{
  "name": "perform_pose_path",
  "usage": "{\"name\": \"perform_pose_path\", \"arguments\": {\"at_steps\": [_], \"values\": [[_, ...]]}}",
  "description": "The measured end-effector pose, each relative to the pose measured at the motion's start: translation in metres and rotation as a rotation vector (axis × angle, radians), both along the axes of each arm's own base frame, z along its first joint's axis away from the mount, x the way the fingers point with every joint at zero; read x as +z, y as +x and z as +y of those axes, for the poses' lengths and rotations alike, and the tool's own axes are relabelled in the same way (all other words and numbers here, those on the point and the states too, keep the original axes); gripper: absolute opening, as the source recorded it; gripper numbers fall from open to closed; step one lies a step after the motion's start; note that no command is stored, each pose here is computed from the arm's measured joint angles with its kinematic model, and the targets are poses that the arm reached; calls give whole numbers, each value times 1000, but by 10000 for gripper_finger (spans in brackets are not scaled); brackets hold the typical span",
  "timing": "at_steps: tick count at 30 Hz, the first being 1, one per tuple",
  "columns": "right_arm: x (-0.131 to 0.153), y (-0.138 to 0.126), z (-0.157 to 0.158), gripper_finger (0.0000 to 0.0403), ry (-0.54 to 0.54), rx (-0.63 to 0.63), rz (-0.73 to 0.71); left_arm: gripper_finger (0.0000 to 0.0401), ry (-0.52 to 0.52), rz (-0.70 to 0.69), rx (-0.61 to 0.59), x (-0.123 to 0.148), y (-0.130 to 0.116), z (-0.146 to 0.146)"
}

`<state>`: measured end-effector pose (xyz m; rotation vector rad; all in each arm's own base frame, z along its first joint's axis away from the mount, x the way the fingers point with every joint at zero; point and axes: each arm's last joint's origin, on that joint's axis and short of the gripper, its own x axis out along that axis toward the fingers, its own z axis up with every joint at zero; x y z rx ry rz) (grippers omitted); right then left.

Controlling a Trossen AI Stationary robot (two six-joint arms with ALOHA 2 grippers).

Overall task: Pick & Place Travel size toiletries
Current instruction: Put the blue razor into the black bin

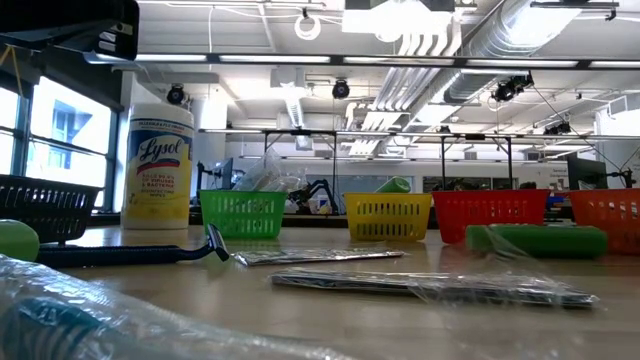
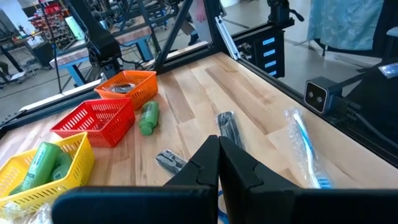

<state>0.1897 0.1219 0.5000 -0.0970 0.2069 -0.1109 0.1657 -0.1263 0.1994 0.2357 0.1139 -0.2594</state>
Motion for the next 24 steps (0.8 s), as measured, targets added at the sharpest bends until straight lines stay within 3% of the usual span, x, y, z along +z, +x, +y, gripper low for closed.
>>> {"name": "perform_pose_path", "arguments": {"at_steps": [3,11,16,24], "values": [[-22,-1,2,12,45,153,-83,0,-3,-5,0,1,0,0],[-98,-31,-26,6,119,297,-260,0,-15,-20,0,2,0,0],[-152,-47,-37,6,175,321,-323,0,-11,-16,0,2,0,0],[-229,-51,-40,6,191,321,-320,0,-9,-16,0,2,0,0]]}}
